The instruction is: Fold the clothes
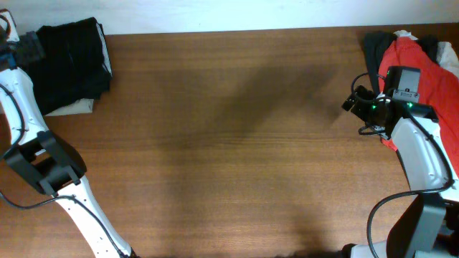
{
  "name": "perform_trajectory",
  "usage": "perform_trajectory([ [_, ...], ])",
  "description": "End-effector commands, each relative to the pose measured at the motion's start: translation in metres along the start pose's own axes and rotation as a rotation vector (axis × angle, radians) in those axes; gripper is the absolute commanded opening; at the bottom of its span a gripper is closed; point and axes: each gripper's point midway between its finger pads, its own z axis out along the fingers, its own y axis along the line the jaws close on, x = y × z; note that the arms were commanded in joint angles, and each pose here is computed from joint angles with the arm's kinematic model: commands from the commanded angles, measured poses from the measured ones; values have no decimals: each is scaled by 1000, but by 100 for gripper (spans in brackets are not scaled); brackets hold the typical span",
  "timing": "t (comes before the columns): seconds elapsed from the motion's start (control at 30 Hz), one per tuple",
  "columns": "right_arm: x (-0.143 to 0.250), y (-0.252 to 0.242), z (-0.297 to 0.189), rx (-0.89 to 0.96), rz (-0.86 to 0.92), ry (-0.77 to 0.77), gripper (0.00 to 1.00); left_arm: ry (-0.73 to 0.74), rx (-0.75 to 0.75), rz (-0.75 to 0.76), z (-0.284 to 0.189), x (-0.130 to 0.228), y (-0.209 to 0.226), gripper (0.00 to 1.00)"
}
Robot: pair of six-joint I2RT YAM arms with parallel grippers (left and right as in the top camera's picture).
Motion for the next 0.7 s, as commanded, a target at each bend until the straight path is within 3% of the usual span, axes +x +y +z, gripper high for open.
perform_trajectory([
  [0.0,-2,-2,-3,6,13,-12,99,-49,-15,-4,-18,-23,6,86],
  [0.07,-2,-2,-3,6,13,-12,99,-32,55,-7,-31,-26,-8,82],
  [0.1,-2,-2,-3,6,13,-12,99,1,121,-7,-37,-20,-20,44],
  [0.13,-2,-2,-3,6,13,-12,99,56,146,-8,-38,-7,-27,23],
  [0.2,-2,-2,-3,6,13,-12,99,170,163,-21,-39,22,-34,4],
  [0.3,-2,-2,-3,6,13,-12,99,351,175,-65,-37,72,-39,1],
  [0.53,-2,-2,-3,6,13,-12,99,509,4,-94,-7,140,3,1],
  [0.67,-2,-2,-3,6,13,-12,99,582,-14,-135,-2,177,28,1],
])
